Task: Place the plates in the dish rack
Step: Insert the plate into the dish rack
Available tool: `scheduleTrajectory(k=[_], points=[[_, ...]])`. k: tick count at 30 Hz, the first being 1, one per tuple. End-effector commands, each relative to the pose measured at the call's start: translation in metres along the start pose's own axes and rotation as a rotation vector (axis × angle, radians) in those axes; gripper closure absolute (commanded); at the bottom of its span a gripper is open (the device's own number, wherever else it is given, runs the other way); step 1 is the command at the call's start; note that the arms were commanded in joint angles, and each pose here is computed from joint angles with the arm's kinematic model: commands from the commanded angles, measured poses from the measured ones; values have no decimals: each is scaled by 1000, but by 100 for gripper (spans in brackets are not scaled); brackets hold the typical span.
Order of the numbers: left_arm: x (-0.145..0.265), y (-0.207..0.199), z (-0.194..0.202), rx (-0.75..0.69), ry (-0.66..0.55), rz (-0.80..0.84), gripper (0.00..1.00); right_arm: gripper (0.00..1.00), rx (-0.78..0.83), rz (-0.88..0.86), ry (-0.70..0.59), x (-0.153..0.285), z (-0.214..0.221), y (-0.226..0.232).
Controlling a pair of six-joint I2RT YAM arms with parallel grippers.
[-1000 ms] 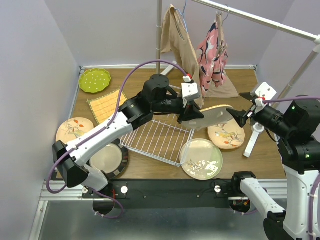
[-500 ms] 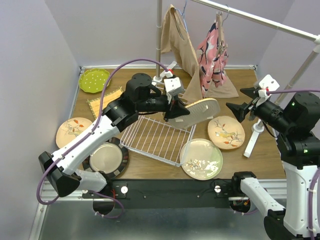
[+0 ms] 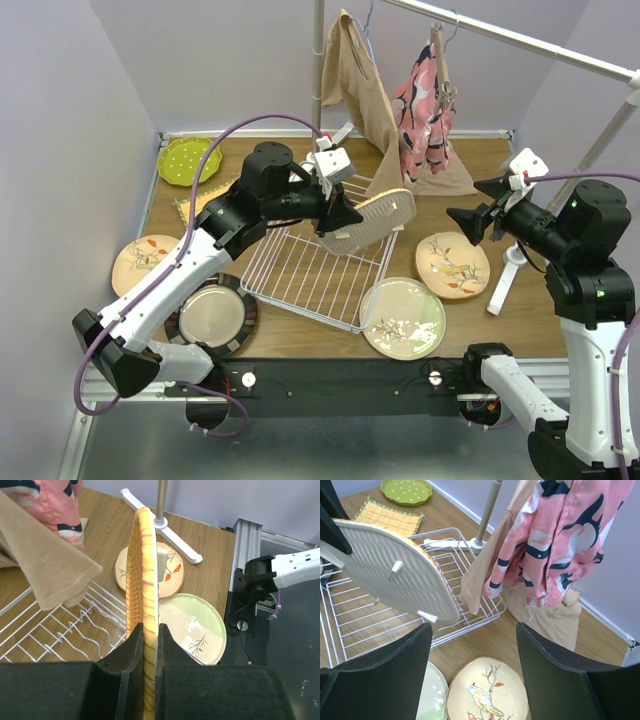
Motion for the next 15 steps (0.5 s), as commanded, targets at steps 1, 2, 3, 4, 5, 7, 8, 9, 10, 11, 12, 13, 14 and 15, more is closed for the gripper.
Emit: scheduleTrajectory(k=[1,2,3,4,5,7,8,9,10,11,12,13,14,15], points=[[22,1,-31,-51,-91,-58,100,24,-35,3,18,-4,10,-1],[23,3,-31,-48,-92,-67,100,24,-36,0,20,-5,11,0],[25,5,-31,-43,-93,-79,100,24,-37,1,24,-5,12,0],[25,6,-30,-38,-94,-84,100,24,-44,3,32,-6,15,-1],[27,7,-31,-35,-98,-92,100,24,-45,1,34,-6,16,-1],[29,10,-32,-29,-101,-108,100,24,-51,1,40,-8,19,-1],[29,12,-32,-23,-100,-116,100,24,-51,0,44,-9,20,-1],[30,13,-33,-23,-103,-123,100,24,-51,3,45,-9,21,-2],[30,14,-33,-23,-104,-131,100,24,-53,2,49,-10,22,-2],[32,16,-34,-20,-108,-140,100,24,-57,3,54,-10,24,-2],[33,19,-34,-11,-109,-152,100,24,-57,4,58,-11,25,-2],[35,20,-35,-9,-112,-161,100,24,-60,5,63,-12,27,-3],[36,22,-35,0,-110,-174,100,24,-61,5,63,-12,27,-3],[38,26,-35,9,-110,-198,100,24,-65,5,72,-13,30,-3]])
Point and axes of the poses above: each gripper's point midway between its finger pads, its own x axis back along the fingers, its own y axis along the line the jaws close on, z = x × y, the point moved 4 cm from there along x, back along the fingers, and after that the axes turned 1 degree about -x, right-handed, at the moved point
